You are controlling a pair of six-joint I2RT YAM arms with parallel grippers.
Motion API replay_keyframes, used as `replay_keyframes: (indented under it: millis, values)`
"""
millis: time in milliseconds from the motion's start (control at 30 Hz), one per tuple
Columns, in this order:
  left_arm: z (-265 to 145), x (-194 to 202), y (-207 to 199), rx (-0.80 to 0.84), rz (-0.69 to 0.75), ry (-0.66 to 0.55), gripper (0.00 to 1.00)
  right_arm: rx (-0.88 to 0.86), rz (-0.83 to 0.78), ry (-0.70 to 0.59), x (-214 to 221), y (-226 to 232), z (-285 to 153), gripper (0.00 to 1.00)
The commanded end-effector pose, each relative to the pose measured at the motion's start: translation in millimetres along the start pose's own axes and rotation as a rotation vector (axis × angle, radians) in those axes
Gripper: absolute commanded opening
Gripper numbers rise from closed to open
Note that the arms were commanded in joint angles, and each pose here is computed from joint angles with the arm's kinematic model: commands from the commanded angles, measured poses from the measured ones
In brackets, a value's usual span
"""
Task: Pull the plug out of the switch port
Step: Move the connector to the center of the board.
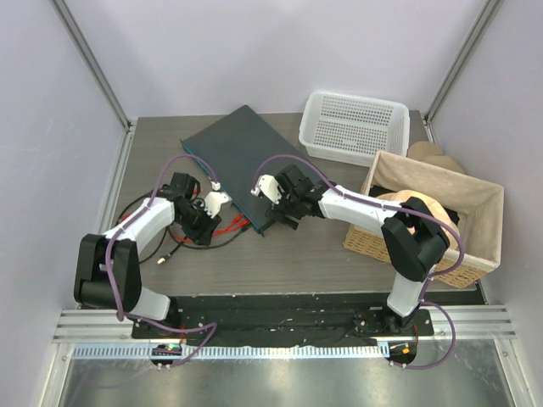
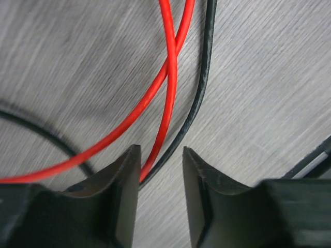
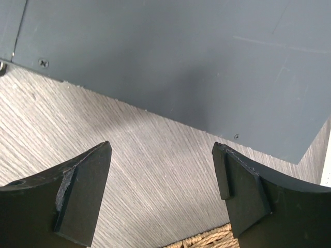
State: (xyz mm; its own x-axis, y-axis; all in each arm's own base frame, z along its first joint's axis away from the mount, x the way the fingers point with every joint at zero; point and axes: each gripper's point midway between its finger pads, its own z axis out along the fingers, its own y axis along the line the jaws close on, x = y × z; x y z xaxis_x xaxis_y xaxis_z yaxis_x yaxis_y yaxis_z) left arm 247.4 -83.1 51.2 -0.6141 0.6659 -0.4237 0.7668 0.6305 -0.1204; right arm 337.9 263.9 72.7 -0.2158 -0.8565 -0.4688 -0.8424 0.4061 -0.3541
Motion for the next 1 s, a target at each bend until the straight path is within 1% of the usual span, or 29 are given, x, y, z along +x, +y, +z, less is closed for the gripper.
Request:
replay_keyframes:
  millis: [0, 33, 100, 133, 167, 233, 267, 300, 333, 400, 433, 467, 567, 667, 800, 867, 967]
  values:
    - [12, -9, 9, -0.034, -0.006, -0.018, 0.38, 0.026, -0.008, -0.072, -15, -8, -17, 0.87]
    - [12, -8, 11, -0.041, -0.007, -0.013, 0.31, 0.023, -0.01, -0.069, -14, -7, -17, 0.87]
    - [8, -10, 15, -0.061, 0.005, -0.014, 0.23, 0.017, -0.012, -0.064, -11, -5, -15, 0.87]
    - [5, -9, 15, -0.068, 0.014, -0.009, 0.14, 0.014, -0.012, -0.065, -11, -4, -15, 0.87]
    - [-2, -11, 15, -0.082, 0.034, -0.016, 0.11, 0.015, -0.009, -0.064, -11, -5, -15, 0.88]
    - [-13, -4, 11, -0.077, 0.098, 0.008, 0.01, 0.018, -0.011, -0.063, -11, -5, -14, 0.88]
    - [-18, -2, 8, -0.074, 0.13, 0.006, 0.0, 0.018, -0.011, -0.061, -10, -5, -13, 0.88]
    - [-32, 4, 2, -0.067, 0.151, 0.004, 0.0, 0.024, -0.011, -0.059, -9, -6, -13, 0.88]
    - [-40, 6, 1, -0.059, 0.232, -0.007, 0.0, 0.027, -0.009, -0.059, -9, -7, -13, 0.88]
    - [-57, 15, -5, -0.061, 0.266, -0.02, 0.0, 0.028, -0.009, -0.053, -7, -7, -13, 0.88]
    - [-64, 16, -4, -0.063, 0.318, -0.025, 0.0, 0.028, -0.002, -0.053, -7, -8, -12, 0.88]
    - [-73, 15, -8, -0.052, 0.324, -0.037, 0.0, 0.024, -0.002, -0.048, -5, -6, -11, 0.88]
    - [-101, 7, 1, -0.106, 0.348, -0.069, 0.0, 0.016, -0.003, -0.04, -3, -4, -8, 0.88]
    - [-130, 4, 24, -0.194, 0.31, -0.092, 0.0, 0.012, -0.004, -0.038, -3, -3, -6, 0.88]
    - [-139, 28, 43, -0.202, 0.357, 0.005, 0.0, 0.01, -0.004, -0.039, -5, -4, -4, 0.89]
    - [-136, 44, 41, -0.135, 0.401, 0.046, 0.01, 0.012, -0.002, -0.039, -6, -5, -4, 0.89]
    - [-124, 57, 33, -0.042, 0.414, 0.083, 0.04, 0.009, -0.002, -0.036, -5, -4, -3, 0.89]
